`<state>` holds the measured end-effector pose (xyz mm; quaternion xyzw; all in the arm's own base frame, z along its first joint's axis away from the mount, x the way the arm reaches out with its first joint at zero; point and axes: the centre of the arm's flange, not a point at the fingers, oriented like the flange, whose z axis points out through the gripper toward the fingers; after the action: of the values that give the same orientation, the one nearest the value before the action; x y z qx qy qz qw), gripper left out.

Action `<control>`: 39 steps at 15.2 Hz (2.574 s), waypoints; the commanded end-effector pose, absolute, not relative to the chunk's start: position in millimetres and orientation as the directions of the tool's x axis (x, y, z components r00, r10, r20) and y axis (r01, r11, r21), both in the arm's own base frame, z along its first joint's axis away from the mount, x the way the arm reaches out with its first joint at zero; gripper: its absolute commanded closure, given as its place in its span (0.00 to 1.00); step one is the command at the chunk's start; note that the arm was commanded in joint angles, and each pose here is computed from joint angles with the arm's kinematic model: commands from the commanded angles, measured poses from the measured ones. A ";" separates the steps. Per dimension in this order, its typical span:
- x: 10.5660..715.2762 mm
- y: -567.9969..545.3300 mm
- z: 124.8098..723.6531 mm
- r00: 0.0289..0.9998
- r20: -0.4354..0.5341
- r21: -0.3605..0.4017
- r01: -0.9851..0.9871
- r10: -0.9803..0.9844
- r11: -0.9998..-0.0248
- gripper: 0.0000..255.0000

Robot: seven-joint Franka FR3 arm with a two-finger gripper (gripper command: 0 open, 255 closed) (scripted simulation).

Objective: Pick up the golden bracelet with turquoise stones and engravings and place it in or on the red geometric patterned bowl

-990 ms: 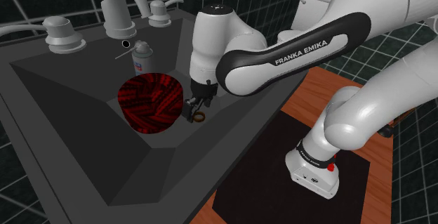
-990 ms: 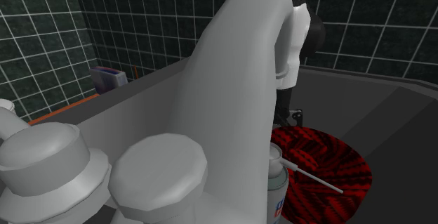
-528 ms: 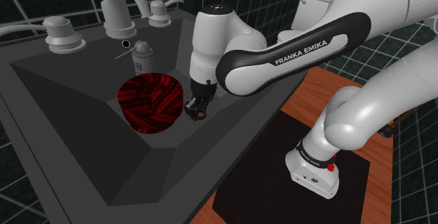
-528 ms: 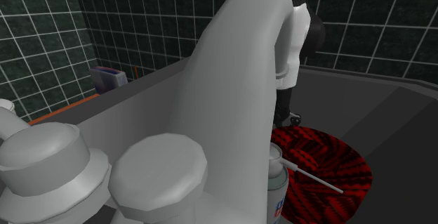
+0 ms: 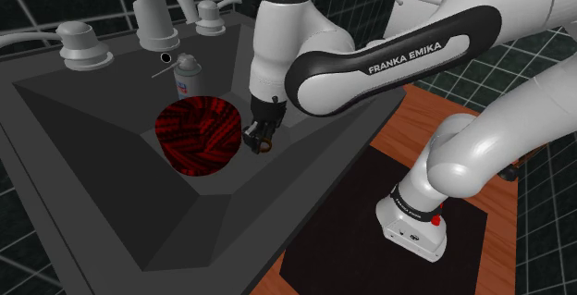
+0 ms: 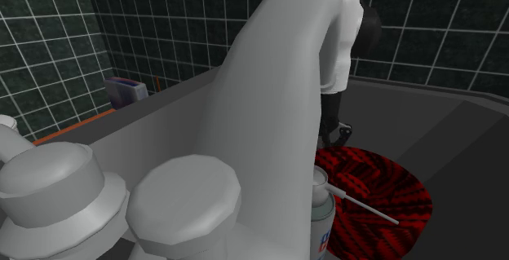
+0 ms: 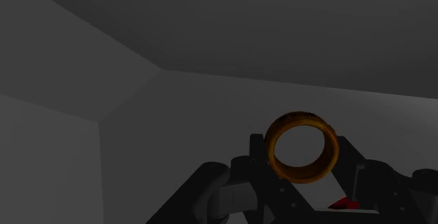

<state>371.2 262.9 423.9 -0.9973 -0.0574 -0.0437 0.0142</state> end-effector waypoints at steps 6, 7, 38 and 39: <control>370.6 262.4 460.8 0.990 0.088 -0.023 0.116 0.113 -0.993 1.00; 370.6 262.4 466.1 0.990 0.088 -0.023 0.116 0.113 -0.993 1.00; 457.9 361.4 576.6 0.990 0.088 -0.023 0.116 0.113 -0.993 1.00; 466.6 371.3 576.9 0.990 0.088 -0.023 0.116 0.113 -0.993 1.00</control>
<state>455.9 361.8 580.9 -0.9972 -0.0588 -0.0434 0.0140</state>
